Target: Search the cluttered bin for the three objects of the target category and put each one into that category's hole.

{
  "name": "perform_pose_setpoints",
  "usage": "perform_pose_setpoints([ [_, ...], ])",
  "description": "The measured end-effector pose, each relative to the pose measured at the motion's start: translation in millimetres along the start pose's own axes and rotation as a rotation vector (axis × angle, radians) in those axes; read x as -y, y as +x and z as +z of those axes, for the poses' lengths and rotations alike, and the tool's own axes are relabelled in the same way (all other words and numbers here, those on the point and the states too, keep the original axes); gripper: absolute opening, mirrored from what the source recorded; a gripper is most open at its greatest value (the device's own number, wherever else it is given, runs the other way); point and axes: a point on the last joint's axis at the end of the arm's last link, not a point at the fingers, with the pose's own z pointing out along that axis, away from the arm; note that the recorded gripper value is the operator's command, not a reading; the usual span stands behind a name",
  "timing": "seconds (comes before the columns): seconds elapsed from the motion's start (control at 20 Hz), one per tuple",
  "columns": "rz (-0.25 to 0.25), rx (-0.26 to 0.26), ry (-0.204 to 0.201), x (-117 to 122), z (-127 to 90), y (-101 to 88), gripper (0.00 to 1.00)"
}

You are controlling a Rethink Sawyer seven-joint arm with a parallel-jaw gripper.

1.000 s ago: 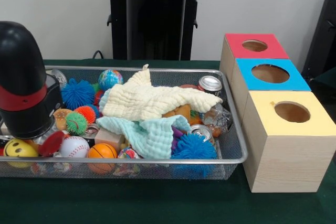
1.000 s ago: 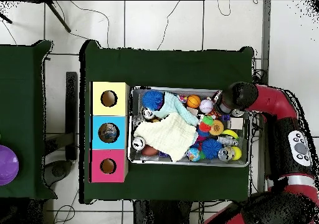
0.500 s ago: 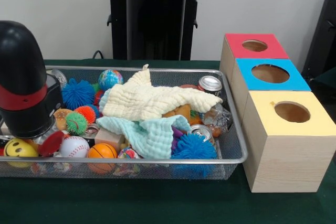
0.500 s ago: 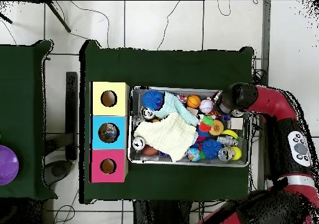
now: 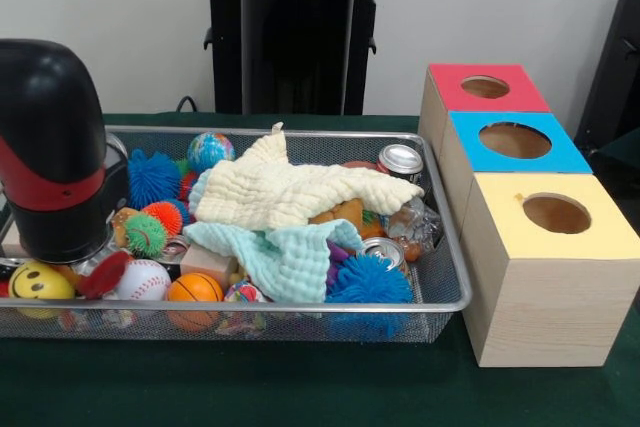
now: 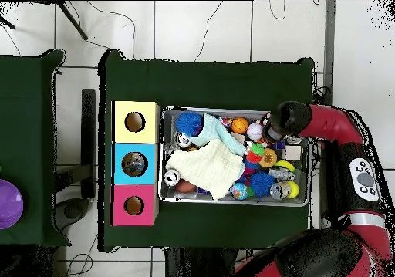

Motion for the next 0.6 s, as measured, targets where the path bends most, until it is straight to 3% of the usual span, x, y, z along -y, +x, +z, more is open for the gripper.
perform_pose_setpoints([
  [0.6, -0.012, -0.018, 0.093, 1.0, 0.6, -2.1, 0.00],
])
